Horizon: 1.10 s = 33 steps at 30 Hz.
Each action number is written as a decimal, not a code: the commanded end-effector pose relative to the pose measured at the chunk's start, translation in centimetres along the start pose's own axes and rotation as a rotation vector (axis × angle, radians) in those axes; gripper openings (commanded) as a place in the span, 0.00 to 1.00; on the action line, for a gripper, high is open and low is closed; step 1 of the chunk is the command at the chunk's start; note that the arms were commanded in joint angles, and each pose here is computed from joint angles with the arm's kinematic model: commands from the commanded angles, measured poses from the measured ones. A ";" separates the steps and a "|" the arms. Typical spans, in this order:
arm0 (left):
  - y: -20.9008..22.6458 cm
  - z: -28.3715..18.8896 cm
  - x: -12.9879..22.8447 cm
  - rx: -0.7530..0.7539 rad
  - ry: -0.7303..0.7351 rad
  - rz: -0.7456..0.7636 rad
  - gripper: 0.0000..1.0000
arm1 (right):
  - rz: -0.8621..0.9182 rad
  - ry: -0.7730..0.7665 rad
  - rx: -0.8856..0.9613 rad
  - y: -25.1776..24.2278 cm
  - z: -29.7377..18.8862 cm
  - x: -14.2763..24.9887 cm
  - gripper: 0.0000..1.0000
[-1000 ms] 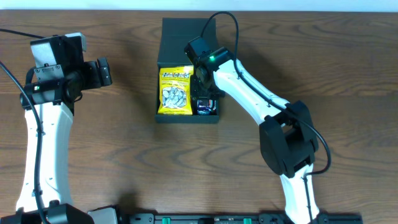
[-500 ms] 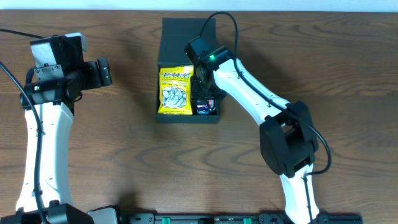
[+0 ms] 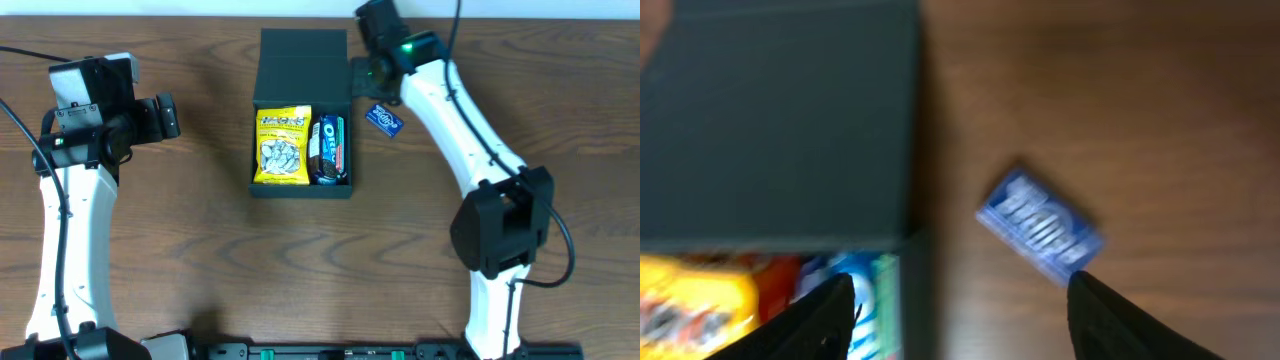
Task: Pack container
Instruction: 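Open the right gripper and reach toward the small blue packet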
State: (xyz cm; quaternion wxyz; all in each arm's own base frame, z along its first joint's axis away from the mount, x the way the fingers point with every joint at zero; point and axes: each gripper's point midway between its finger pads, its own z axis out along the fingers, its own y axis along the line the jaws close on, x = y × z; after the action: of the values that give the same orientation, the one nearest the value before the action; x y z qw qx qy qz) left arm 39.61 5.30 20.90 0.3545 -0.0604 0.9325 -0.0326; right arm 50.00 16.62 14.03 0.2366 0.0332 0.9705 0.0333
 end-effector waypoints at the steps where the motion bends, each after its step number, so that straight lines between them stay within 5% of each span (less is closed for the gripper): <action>1: 0.1 0.1 0.0 0.004 0.002 -0.002 0.95 | -0.217 0.003 0.031 -2.0 2.2 -0.3 0.72; 11: 0.1 0.1 0.1 0.003 0.009 -0.003 0.95 | -0.577 0.133 -0.158 -3.3 7.5 2.3 0.94; 22: 0.1 0.1 0.2 0.003 0.014 -0.004 0.95 | -0.635 0.247 -0.162 -4.3 11.2 5.6 0.90; 33: 0.1 0.1 0.3 0.003 0.016 -0.004 0.95 | -0.636 0.279 -0.145 -4.8 12.6 6.5 0.74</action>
State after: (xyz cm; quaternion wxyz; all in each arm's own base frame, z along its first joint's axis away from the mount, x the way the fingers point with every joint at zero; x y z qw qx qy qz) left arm 39.32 5.25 20.65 0.3472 -0.0612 0.9352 -0.0336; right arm 49.91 13.56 0.27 0.1090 -0.2925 0.9494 0.0339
